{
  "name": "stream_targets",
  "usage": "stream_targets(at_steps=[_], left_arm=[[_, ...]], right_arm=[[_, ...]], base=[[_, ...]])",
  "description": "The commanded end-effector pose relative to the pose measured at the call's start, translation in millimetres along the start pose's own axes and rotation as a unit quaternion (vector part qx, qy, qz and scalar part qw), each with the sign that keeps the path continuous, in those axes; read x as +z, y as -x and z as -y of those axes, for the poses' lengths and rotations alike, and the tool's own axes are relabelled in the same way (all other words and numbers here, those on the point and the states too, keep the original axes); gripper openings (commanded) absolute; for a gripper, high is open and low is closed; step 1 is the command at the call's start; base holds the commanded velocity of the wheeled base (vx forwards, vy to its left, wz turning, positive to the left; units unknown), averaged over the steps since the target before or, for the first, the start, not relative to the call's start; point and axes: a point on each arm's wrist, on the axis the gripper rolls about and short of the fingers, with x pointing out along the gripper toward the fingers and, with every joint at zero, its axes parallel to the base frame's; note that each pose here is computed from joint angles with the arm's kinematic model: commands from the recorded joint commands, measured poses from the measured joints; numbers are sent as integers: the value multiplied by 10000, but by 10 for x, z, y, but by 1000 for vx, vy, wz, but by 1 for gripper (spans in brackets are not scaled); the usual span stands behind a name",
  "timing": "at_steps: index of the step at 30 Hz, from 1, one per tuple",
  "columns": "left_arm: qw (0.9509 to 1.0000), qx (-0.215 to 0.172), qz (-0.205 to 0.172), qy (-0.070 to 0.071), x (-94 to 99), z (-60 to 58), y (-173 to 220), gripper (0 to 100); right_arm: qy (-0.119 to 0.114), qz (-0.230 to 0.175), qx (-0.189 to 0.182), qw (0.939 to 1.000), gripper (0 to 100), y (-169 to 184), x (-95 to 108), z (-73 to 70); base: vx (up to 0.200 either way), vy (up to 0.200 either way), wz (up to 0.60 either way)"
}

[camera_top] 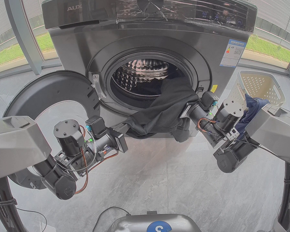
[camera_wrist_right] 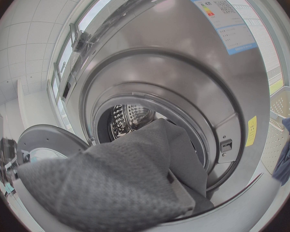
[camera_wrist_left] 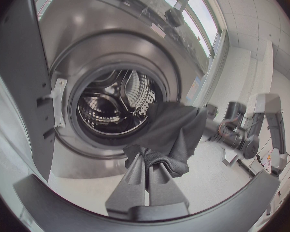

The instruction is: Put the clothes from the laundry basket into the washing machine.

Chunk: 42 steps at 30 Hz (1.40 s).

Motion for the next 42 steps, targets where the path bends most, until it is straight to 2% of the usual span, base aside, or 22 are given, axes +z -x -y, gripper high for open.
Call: stream_targets(at_steps=[1, 11, 12, 14, 19, 24, 25, 27, 30, 32, 34, 35, 38, 42], left_arm=[[9987, 54, -501, 15, -359, -50, -53, 0], [9987, 9, -501, 47, -339, -30, -34, 0], [9983, 22, -582, 62, -366, -29, -2, 100], [9978, 12, -660, 77, -396, -18, 23, 100], [9926, 50, -1209, 132, -578, 23, 226, 100], [9851, -162, -1705, -134, -728, 142, 409, 100], [9851, -162, -1705, -134, -728, 142, 409, 100], [9801, -333, -1954, -149, -812, 211, 485, 100], [9762, -501, -2099, -209, -875, 263, 513, 100], [9771, -525, -2049, -235, -866, 272, 491, 100], [9819, -571, -1785, -284, -786, 290, 392, 100], [9857, -582, -1546, -318, -708, 295, 308, 100], [9920, -624, -1022, -396, -467, 319, 202, 100], [9949, -688, -580, -467, -199, 372, 207, 100]], right_arm=[[-42, 142, 119, 9998, 0, 59, 174, -113], [-68, 117, 158, 9998, 0, 71, 167, -154], [-68, 125, 159, 9998, 0, 69, 170, -155], [-69, 149, 156, 9997, 0, 64, 182, -157], [-57, 210, 161, 9996, 0, 46, 208, -163], [-72, 246, 175, 9995, 0, 37, 223, -179], [-72, 246, 175, 9995, 0, 37, 223, -179], [-104, 228, 184, 9995, 0, 44, 211, -213], [-120, 220, 105, 9996, 0, 52, 203, -207], [-129, 203, 109, 9997, 0, 57, 196, -212], [-134, 179, 111, 9997, 0, 63, 182, -221], [-137, 153, 120, 9997, 0, 66, 164, -230], [-139, 137, 124, 9997, 0, 67, 150, -233], [-145, 111, 133, 9997, 0, 68, 127, -247]], base=[[0, 0, 0], [0, 0, 0], [0, 0, 0], [0, 0, 0], [0, 0, 0], [0, 0, 0], [0, 0, 0], [0, 0, 0], [0, 0, 0], [0, 0, 0], [0, 0, 0], [0, 0, 0], [0, 0, 0], [0, 0, 0]])
